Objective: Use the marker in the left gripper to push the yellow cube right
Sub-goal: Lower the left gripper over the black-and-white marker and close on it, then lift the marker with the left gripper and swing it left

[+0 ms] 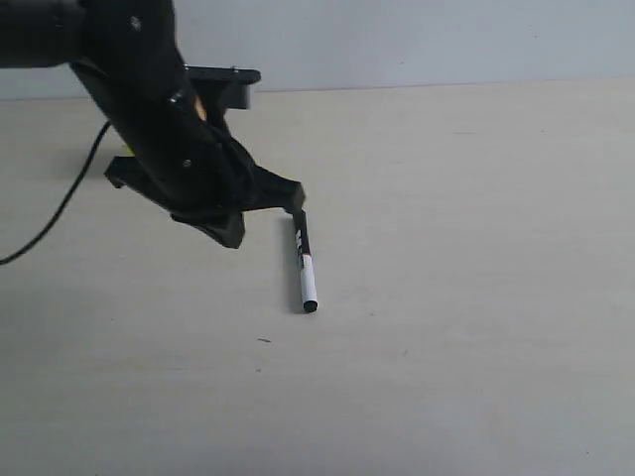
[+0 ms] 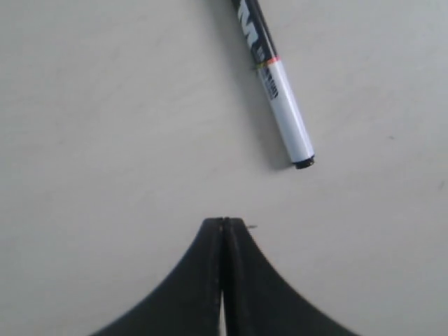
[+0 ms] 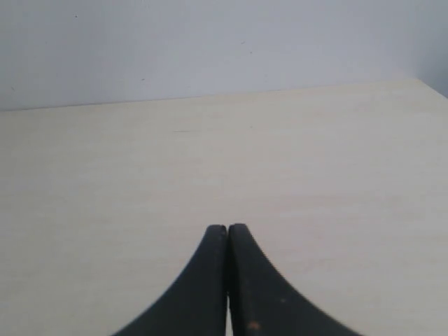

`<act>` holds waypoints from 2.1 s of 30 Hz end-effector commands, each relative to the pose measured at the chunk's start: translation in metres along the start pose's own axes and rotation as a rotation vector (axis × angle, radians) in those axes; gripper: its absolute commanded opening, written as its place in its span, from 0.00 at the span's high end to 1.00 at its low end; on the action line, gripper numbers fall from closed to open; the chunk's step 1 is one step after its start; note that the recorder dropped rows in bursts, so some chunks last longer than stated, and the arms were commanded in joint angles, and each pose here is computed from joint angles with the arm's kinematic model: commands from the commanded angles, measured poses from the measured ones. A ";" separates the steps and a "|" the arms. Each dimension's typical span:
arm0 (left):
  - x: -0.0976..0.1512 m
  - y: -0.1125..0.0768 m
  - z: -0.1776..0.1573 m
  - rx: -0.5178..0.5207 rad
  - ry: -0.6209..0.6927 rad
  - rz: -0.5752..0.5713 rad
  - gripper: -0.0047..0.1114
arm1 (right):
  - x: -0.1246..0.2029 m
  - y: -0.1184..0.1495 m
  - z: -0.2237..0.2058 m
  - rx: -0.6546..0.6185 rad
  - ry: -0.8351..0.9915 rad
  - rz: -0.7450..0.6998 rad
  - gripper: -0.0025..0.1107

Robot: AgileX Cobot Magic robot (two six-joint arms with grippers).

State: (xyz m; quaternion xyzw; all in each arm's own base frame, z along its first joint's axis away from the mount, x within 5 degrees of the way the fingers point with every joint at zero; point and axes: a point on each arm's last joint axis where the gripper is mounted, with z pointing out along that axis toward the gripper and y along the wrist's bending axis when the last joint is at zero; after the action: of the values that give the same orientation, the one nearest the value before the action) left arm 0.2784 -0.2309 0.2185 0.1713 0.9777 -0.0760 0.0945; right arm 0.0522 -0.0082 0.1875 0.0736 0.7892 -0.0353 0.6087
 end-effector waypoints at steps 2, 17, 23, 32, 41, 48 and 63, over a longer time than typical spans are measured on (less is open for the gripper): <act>-0.012 -0.024 0.009 -0.070 -0.049 -0.115 0.96 | 0.000 0.000 0.000 0.003 -0.007 -0.007 0.98; -0.039 -0.061 0.059 -0.050 -0.062 -0.174 0.95 | 0.000 0.000 0.000 0.003 -0.007 -0.007 0.98; -0.043 -0.064 0.065 -0.015 -0.087 -0.184 0.70 | 0.000 0.000 0.000 0.003 -0.007 -0.007 0.98; -0.036 -0.060 0.091 -0.069 -0.012 -0.239 0.58 | 0.000 0.000 0.000 0.003 -0.007 -0.007 0.98; -0.036 -0.059 0.098 -0.080 -0.002 -0.249 0.58 | 0.000 0.000 0.000 0.003 -0.007 -0.007 0.98; -0.034 -0.057 0.110 -0.099 0.019 -0.247 0.59 | 0.000 0.000 0.000 0.003 -0.007 -0.007 0.98; -0.032 -0.053 0.118 -0.136 0.038 -0.217 0.79 | 0.000 0.000 0.000 0.003 -0.007 -0.007 0.98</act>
State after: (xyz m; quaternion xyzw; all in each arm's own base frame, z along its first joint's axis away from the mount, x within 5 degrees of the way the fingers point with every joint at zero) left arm 0.3077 -0.3128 0.1182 0.0547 0.9950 -0.0234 0.0796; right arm 0.0522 -0.0082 0.1875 0.0736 0.7892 -0.0353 0.6087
